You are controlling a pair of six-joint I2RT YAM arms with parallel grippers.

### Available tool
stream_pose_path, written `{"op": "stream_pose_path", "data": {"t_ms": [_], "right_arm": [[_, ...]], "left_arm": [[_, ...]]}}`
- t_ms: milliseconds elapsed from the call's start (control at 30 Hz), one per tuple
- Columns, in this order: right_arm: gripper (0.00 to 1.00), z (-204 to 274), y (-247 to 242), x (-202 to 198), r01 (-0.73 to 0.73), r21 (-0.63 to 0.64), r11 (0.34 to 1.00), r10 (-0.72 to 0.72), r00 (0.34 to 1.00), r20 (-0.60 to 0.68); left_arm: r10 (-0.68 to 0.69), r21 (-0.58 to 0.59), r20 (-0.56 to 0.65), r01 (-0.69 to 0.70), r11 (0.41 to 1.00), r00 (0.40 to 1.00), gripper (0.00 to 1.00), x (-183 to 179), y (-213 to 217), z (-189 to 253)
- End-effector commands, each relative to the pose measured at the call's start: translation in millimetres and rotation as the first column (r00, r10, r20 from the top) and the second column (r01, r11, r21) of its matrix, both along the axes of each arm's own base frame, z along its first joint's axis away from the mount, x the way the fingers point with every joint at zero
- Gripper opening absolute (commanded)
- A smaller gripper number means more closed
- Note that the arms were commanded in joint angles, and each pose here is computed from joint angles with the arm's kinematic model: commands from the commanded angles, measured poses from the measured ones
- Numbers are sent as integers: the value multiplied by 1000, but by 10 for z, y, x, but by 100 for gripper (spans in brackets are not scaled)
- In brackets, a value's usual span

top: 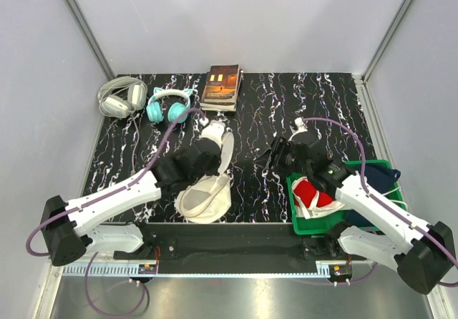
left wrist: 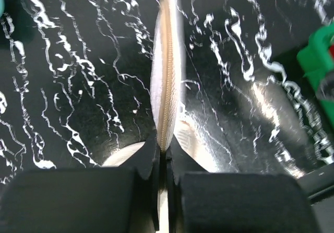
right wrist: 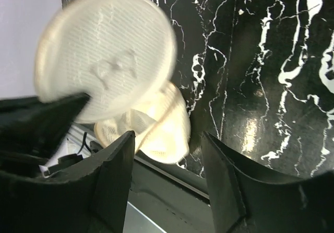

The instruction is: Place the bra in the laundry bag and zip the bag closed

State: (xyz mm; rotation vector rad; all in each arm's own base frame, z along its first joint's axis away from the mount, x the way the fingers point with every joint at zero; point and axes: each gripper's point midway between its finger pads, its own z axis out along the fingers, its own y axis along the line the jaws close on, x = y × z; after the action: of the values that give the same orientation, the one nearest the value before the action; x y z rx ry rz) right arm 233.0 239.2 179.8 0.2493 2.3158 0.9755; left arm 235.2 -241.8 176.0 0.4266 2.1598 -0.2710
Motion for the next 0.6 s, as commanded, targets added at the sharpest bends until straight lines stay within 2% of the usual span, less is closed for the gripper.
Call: {"op": "stream_pose_path", "data": {"t_ms": [0,100,133,167,200,300,400,567], "right_arm": [[63,-85,-53,-86,-38,-32,999,38,999,10],[68,-172,204,-167,-103,23,994,103,994,-38],[69,-131,313,-148,-110,46,993,110,994,-11],[75,-219,487,-272,-156,30,987,157,987,-25],[78,-227,549,-240,-132,19,991,132,991,-16],[83,-244,887,-244,-143,8,990,143,990,-7],[82,-458,1103,-241,-123,10,992,123,991,-59],[73,-686,1455,-280,-123,70,990,129,987,-96]], "left_arm": [[109,-138,-9,-110,984,994,0,95,116,388],[159,-192,-15,-159,969,987,0,133,171,490],[167,-204,-14,-166,965,986,0,140,173,517],[190,-220,-14,-188,957,982,0,162,185,553],[202,-226,-14,-200,953,979,0,173,195,567],[238,-274,-25,-236,933,971,0,187,202,631],[258,-309,-40,-258,916,965,0,178,207,662],[253,-345,-52,-255,903,966,0,150,186,690]]}}
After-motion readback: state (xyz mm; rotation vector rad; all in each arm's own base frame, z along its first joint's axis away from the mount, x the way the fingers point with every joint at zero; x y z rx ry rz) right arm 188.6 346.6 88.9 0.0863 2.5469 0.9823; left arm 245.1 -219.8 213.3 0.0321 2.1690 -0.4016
